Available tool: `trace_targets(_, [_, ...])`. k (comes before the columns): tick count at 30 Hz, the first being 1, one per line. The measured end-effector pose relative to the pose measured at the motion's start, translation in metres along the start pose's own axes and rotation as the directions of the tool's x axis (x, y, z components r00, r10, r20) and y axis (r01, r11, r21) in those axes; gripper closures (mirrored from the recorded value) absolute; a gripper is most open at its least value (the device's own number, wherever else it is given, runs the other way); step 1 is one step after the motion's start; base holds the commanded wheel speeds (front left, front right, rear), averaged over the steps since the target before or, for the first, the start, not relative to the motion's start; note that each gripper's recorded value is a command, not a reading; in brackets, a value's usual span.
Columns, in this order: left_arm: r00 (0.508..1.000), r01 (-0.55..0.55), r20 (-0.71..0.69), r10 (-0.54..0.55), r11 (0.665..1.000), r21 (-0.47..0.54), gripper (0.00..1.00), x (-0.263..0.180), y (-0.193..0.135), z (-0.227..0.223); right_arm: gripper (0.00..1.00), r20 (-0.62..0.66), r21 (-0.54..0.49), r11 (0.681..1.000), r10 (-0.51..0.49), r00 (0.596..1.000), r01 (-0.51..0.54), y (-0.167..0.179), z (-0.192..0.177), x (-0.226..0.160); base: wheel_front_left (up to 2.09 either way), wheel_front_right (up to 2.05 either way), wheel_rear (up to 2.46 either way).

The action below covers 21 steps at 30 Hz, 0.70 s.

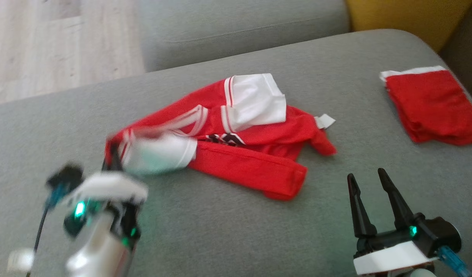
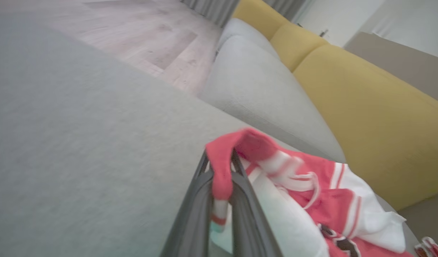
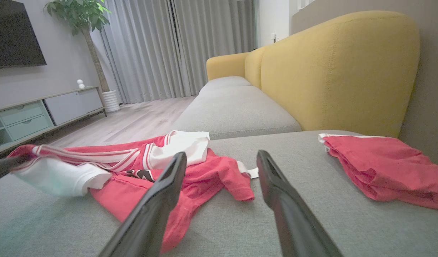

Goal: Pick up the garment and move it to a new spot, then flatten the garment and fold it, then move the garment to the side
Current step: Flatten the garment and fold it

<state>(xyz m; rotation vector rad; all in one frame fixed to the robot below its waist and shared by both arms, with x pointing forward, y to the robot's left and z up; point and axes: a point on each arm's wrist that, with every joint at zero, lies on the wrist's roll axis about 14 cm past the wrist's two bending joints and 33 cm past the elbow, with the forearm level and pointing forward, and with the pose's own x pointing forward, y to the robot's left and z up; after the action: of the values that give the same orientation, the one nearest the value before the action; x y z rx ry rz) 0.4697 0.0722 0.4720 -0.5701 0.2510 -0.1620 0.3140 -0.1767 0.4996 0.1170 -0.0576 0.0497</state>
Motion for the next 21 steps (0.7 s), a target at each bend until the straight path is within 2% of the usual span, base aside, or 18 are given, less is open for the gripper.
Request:
trace_targets(2, [0.997, -0.083, -0.009, 0.083, 0.996, -0.043, 1.0, -0.019, 0.035, -0.012, 0.0, -0.011, 0.004, 1.0, 0.019, 1.0, -0.018, 0.005, -0.003, 0.003, 0.0, 0.0, 0.0])
trace_targets(4, [0.992, -0.121, 0.018, 0.123, 0.99, -0.067, 1.0, -0.033, 0.054, -0.01, 0.0, -0.017, 0.006, 0.999, 0.037, 0.999, -0.037, 0.01, -0.006, 0.007, 0.0, 0.0, 0.0])
trace_targets(11, [0.983, -0.154, 0.09, 0.159, 0.986, -0.064, 1.0, -0.077, 0.08, -0.009, 0.0, -0.038, 0.013, 0.994, 0.107, 0.994, -0.107, 0.03, -0.013, 0.019, 0.0, 0.0, 0.0])
trace_targets(12, [0.983, -0.148, 0.098, 0.153, 0.987, -0.057, 0.8, -0.081, 0.08, -0.009, 0.0, -0.04, 0.011, 0.993, 0.118, 0.992, -0.117, 0.033, -0.014, 0.02, 0.0, 0.0, 0.0])
trace_targets(13, [0.985, -0.131, 0.111, 0.136, 0.99, -0.045, 0.42, -0.085, 0.078, -0.007, 0.0, -0.041, 0.012, 0.992, 0.129, 0.991, -0.128, 0.036, -0.014, 0.022, 0.0, 0.0, 0.0])
trace_targets(14, [0.986, -0.105, 0.127, 0.107, 0.994, -0.028, 0.18, -0.087, 0.073, -0.003, 0.0, -0.043, 0.014, 0.99, 0.14, 0.989, -0.139, 0.04, -0.015, 0.024, 0.0, 0.0, 0.0])
trace_targets(15, [0.985, -0.087, 0.147, 0.086, 0.996, -0.004, 0.56, -0.088, 0.068, 0.003, 0.0, -0.046, 0.016, 0.988, 0.152, 0.987, -0.152, 0.043, -0.016, 0.025, 0.0, 0.0, 0.0])
trace_targets(16, [0.984, -0.078, 0.163, 0.073, 0.997, 0.025, 0.84, -0.088, 0.065, 0.008, 0.0, -0.048, 0.017, 0.986, 0.164, 0.985, -0.163, 0.047, -0.017, 0.027, 0.0, 0.0, 0.0])
trace_targets(17, [0.983, -0.076, 0.17, 0.067, 0.996, 0.05, 1.0, -0.089, 0.064, 0.01, 0.0, -0.05, 0.019, 0.984, 0.176, 0.983, -0.175, 0.05, -0.018, 0.028, 0.0, 0.0, 0.0])
trace_targets(19, [0.982, -0.073, 0.181, 0.057, 0.994, 0.083, 1.0, -0.09, 0.061, 0.013, 0.0, -0.054, 0.022, 0.981, 0.194, 0.98, -0.193, 0.056, -0.019, 0.029, 0.0, 0.0, 0.0])
trace_targets(20, [0.981, -0.066, 0.188, 0.045, 0.993, 0.102, 0.91, -0.088, 0.057, 0.016, 0.0, -0.056, 0.023, 0.98, 0.2, 0.978, -0.199, 0.058, -0.02, 0.03, 0.0, 0.0, 0.0])
trace_targets(21, [0.98, -0.055, 0.196, 0.031, 0.992, 0.118, 0.66, -0.086, 0.052, 0.018, 0.0, -0.058, 0.024, 0.979, 0.203, 0.977, -0.202, 0.059, -0.021, 0.03, 0.0, 0.0, 0.0])
